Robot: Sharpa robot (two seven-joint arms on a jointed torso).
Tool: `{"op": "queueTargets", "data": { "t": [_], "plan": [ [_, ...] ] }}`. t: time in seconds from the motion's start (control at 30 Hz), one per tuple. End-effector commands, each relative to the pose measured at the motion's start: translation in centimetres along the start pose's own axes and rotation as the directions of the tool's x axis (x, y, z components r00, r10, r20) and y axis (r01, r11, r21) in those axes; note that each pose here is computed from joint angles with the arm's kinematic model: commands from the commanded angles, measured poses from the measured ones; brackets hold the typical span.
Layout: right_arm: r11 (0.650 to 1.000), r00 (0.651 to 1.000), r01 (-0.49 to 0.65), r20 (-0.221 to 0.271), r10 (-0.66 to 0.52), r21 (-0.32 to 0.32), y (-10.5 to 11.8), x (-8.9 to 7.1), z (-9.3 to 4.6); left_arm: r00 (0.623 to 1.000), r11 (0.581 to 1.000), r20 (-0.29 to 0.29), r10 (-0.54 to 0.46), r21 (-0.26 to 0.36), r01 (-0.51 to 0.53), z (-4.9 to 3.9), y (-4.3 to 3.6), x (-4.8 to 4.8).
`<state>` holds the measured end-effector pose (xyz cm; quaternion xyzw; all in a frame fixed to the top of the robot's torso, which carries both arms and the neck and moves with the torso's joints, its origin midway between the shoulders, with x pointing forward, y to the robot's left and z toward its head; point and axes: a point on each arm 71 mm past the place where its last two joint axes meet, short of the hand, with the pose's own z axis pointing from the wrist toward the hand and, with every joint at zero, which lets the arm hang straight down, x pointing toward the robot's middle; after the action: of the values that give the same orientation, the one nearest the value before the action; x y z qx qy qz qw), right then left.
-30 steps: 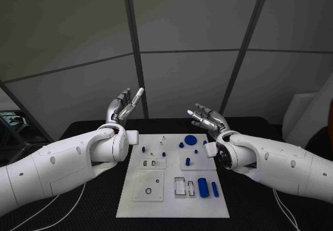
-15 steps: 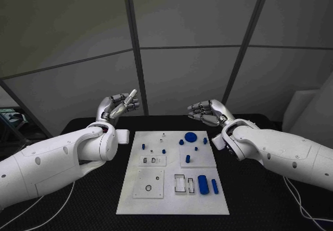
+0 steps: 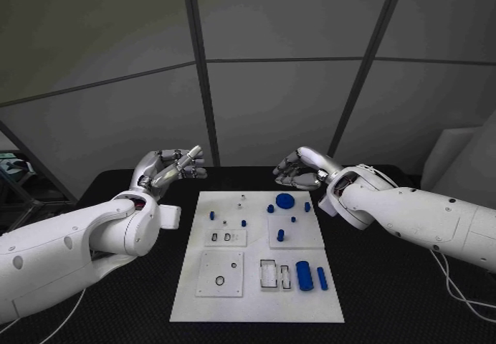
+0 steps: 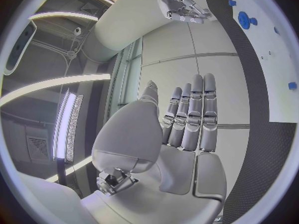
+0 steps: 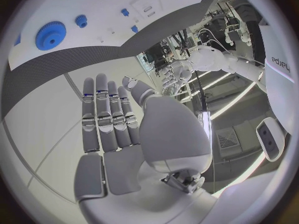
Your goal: Assemble the parts on the task board
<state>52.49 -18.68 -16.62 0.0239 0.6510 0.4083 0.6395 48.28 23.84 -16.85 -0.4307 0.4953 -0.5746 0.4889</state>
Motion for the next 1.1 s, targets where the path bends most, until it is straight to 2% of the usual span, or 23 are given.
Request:
{"op": "queueTargets", "data": {
  "t": [0.03,0.13,0.37,0.73,1.1],
  "plan": [
    [0.975,0.967,0.220,-0.134,-0.216,0.012,0.6,0.6,0.3,0.997,1.000,-0.079,-0.005,-0.002,0.005,-0.66,-0.51,0.93],
    [0.957,0.944,0.291,-0.171,-0.284,0.016,1.0,0.7,0.5,0.994,1.000,-0.111,-0.021,-0.010,0.020,-1.42,-0.90,1.55],
    [0.923,0.903,0.384,-0.219,-0.369,0.027,1.2,0.9,0.8,0.988,0.999,-0.149,-0.042,-0.020,0.040,-2.37,-1.35,2.50],
    [0.891,0.867,0.454,-0.238,-0.437,0.018,1.4,1.0,1.1,0.987,0.999,-0.152,-0.049,-0.028,0.045,-2.54,-1.37,2.50],
    [0.882,0.855,0.470,-0.254,-0.453,0.011,1.4,1.2,1.4,0.987,0.998,-0.153,-0.054,-0.035,0.049,-2.52,-1.31,2.48]
  ]
}}
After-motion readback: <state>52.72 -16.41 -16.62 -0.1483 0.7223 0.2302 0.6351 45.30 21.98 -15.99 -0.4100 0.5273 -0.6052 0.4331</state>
